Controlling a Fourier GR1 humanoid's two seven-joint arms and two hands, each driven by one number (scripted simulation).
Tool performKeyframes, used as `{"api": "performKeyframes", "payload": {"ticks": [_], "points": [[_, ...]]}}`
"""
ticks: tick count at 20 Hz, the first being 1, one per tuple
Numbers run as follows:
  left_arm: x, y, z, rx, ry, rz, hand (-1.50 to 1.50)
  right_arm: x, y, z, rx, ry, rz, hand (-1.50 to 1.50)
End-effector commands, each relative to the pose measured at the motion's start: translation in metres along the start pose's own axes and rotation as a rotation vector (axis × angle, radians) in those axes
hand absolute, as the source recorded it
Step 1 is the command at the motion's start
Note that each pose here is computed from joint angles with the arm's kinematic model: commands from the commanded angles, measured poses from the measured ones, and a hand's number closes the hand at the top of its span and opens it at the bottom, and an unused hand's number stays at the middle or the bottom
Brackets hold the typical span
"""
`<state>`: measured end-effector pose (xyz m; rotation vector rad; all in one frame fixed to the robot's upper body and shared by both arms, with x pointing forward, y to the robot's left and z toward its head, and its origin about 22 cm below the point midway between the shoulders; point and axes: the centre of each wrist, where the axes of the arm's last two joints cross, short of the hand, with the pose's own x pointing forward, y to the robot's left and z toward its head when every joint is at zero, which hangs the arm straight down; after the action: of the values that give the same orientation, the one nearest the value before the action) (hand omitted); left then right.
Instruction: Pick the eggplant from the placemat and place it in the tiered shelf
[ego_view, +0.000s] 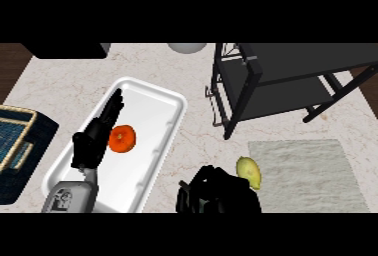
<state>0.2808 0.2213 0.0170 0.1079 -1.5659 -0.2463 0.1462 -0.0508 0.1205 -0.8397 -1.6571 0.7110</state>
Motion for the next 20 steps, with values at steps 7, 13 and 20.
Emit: {"api": "performKeyframes", "payload": {"ticks": [7, 13, 20], "points": [[-0.002, -0.007, -0.008, -0.012, -0.001, -0.003, 0.00, 0.029, -0.093, -0.006, -0.259, 0.089, -0.123, 1.50], [-0.010, -0.014, -0.005, -0.010, -0.007, 0.002, 0.00, 0.041, -0.107, -0.030, -0.315, 0.119, -0.071, 1.50], [-0.003, -0.003, -0.006, -0.005, -0.017, -0.005, 0.00, 0.047, -0.139, -0.077, -0.406, 0.143, -0.051, 1.50]]}}
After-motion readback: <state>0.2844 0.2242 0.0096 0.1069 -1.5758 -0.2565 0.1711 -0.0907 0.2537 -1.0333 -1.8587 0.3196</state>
